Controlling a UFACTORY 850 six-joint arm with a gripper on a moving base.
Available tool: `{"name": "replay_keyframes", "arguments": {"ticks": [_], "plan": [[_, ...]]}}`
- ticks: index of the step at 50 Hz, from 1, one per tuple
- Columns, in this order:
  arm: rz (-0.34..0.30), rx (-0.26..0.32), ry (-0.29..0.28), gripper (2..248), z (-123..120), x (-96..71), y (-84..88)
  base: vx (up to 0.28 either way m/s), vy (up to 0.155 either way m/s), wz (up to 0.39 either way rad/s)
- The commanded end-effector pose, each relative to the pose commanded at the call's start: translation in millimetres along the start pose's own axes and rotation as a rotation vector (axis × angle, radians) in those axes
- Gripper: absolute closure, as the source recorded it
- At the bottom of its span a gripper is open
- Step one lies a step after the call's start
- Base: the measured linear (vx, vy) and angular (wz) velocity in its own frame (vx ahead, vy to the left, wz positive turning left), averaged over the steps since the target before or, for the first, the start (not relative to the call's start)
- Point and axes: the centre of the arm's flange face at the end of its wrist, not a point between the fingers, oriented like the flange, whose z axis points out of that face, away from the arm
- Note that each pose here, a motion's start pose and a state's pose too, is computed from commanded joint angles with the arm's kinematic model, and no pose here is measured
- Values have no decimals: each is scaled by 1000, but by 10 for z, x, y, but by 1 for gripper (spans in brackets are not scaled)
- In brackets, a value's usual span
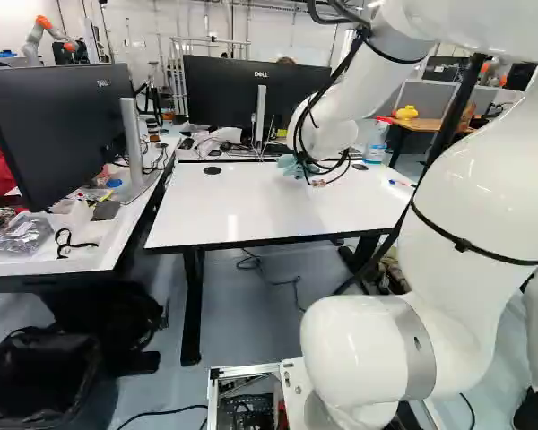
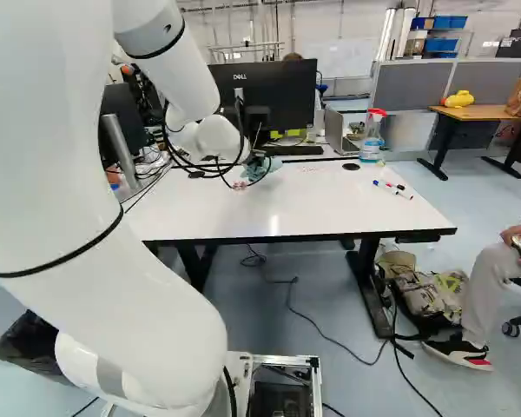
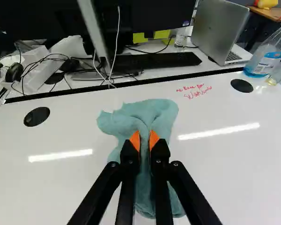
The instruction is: Clean the table with the green towel
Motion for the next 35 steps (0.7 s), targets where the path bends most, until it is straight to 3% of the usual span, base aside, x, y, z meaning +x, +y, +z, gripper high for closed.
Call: {"name": "replay_keyframes", "arguments": {"ticks": [35], "plan": [[42,-64,12,208,510,328,399,0,0,0]]}}
